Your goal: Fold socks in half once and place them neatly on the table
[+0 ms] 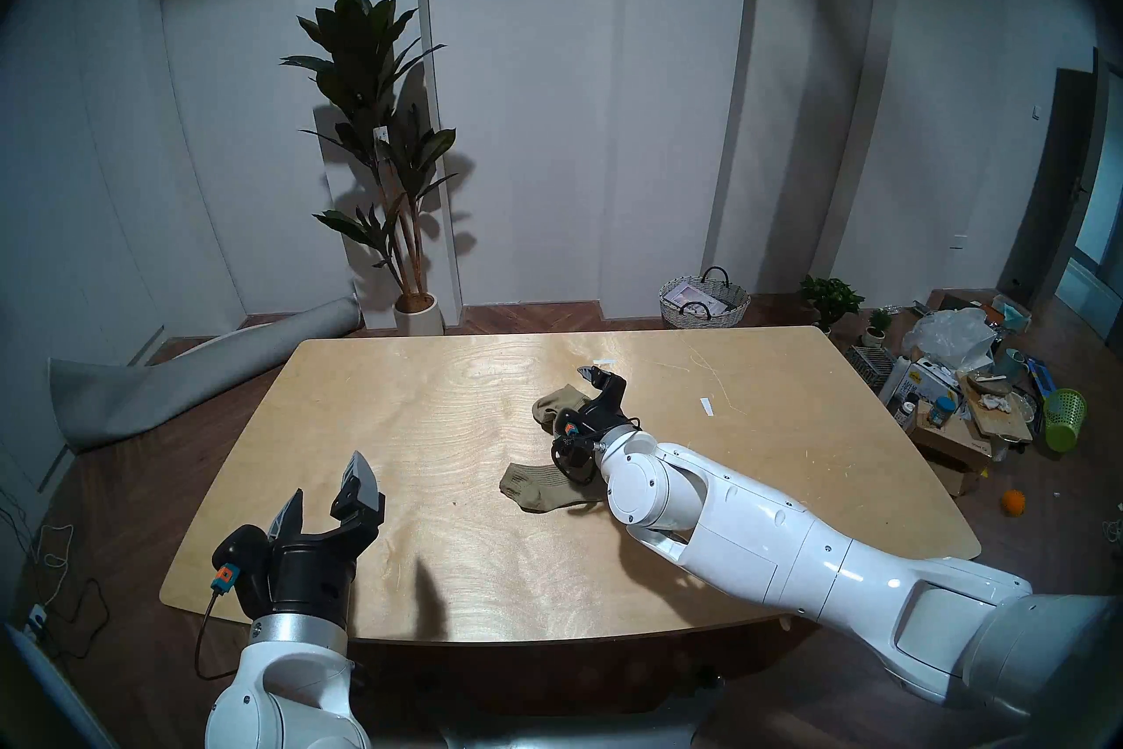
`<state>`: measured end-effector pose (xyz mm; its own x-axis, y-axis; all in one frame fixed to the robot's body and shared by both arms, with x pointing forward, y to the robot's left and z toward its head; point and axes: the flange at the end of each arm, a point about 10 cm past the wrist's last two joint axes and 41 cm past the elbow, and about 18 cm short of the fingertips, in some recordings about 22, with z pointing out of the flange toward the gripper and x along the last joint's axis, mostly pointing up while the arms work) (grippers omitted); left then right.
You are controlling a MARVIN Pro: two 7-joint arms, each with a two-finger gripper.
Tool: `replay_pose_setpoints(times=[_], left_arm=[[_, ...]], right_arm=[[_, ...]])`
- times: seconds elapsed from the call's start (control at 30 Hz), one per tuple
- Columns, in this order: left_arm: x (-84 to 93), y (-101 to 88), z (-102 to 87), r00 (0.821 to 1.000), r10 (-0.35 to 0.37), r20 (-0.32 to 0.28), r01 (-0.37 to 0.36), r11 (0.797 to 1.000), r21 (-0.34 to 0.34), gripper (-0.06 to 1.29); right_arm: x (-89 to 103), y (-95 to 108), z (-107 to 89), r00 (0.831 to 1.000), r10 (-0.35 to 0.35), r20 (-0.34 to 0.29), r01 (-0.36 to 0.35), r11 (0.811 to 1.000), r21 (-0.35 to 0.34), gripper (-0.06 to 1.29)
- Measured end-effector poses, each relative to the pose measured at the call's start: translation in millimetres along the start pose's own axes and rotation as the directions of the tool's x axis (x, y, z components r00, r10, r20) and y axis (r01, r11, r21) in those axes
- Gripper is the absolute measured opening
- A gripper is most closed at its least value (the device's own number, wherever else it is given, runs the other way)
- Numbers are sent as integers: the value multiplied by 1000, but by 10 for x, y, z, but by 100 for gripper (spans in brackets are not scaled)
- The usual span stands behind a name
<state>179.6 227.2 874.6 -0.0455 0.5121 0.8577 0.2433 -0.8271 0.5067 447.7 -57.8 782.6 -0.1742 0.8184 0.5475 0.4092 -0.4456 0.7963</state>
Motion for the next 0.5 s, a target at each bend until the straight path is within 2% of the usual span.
replay_pose_setpoints(times=[0.03,0.07,0.13,0.23,0.27,0.3,0.37,0.5], left_arm=[[0,-2,-2,1000,0,0,0,1000,0,125],[-1,-7,-6,1000,0,-1,0,1000,0,125],[-1,-11,-10,1000,2,-2,-2,1000,0,125],[1,-16,-13,1000,8,-3,-8,1000,-1,125],[2,-17,-13,1000,10,-3,-10,1000,-1,125],[4,-17,-13,1000,12,-3,-12,1000,-2,125],[6,-19,-11,1000,15,-4,-15,1000,-3,125],[16,-14,-1,1000,21,-7,-21,1000,-8,125]], right_arm=[[5,-5,-3,1000,3,0,-3,1000,-2,71],[17,-17,-10,1000,11,2,-11,1000,-4,107],[31,-31,-18,1000,23,4,-23,1000,-5,123],[78,-45,-47,998,57,14,-57,998,2,118],[97,-46,-58,997,69,18,-69,998,7,105],[130,-47,-76,996,89,26,-89,996,19,106],[177,-47,-97,991,125,40,-127,991,39,119],[307,-20,-140,975,212,65,-217,973,76,121]])
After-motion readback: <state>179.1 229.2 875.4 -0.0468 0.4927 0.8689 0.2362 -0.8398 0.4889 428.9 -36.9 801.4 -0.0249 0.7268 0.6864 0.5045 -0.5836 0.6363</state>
